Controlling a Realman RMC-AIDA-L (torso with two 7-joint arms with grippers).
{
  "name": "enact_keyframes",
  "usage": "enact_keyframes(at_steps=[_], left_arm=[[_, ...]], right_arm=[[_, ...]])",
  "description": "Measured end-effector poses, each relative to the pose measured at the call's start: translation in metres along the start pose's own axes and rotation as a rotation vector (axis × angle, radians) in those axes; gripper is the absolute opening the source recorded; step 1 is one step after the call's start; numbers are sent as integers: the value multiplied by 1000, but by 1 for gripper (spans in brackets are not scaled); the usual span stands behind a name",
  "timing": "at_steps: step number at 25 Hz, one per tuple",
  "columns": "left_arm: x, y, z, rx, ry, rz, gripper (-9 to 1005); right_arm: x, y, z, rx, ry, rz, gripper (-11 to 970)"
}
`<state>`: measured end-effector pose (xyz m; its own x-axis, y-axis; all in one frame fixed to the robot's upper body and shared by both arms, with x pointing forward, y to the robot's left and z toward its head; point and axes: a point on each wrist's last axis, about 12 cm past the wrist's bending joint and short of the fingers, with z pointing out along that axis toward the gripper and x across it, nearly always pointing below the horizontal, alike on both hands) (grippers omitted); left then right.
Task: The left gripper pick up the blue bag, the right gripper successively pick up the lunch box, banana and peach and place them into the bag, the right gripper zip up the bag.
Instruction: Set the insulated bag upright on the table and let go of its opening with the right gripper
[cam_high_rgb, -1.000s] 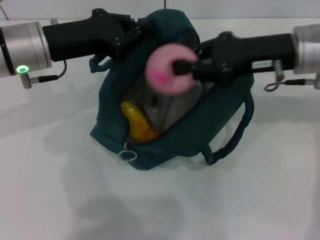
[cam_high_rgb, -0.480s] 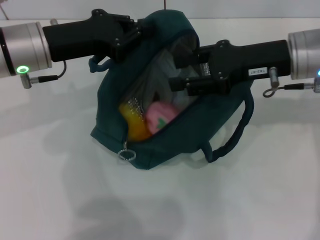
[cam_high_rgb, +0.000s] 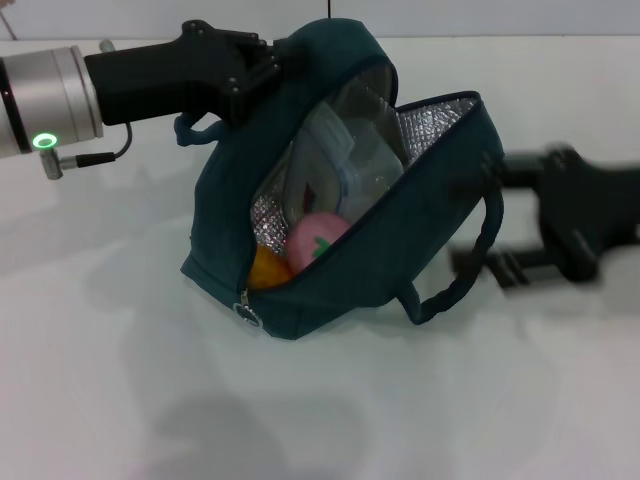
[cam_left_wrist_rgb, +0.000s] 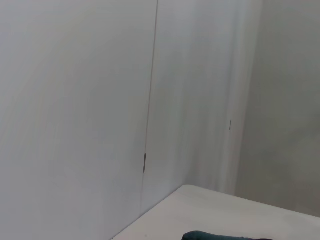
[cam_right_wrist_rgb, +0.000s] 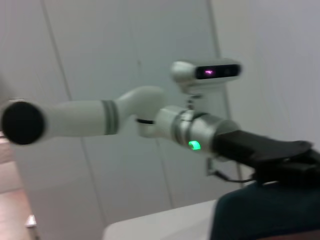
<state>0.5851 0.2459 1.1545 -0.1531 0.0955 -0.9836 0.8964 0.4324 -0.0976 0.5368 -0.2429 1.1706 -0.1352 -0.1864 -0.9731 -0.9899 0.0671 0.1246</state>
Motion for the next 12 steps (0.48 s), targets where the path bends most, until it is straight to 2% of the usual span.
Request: enact_keyframes(at_steps=[2,5,9,12], left_arm=[[0,0,0,-1,-1,0,54],[0,0,0,-3,-1,0,54],[0,0,0,1,2,1,54],[0,0,1,2,1,1,54]], right_arm=[[11,11,-11,-25,10,14,746],[29,17,-18,-16,56,68,737],[48,12,-10,17,106,151,734],[58,1,7,20,144,199,731]])
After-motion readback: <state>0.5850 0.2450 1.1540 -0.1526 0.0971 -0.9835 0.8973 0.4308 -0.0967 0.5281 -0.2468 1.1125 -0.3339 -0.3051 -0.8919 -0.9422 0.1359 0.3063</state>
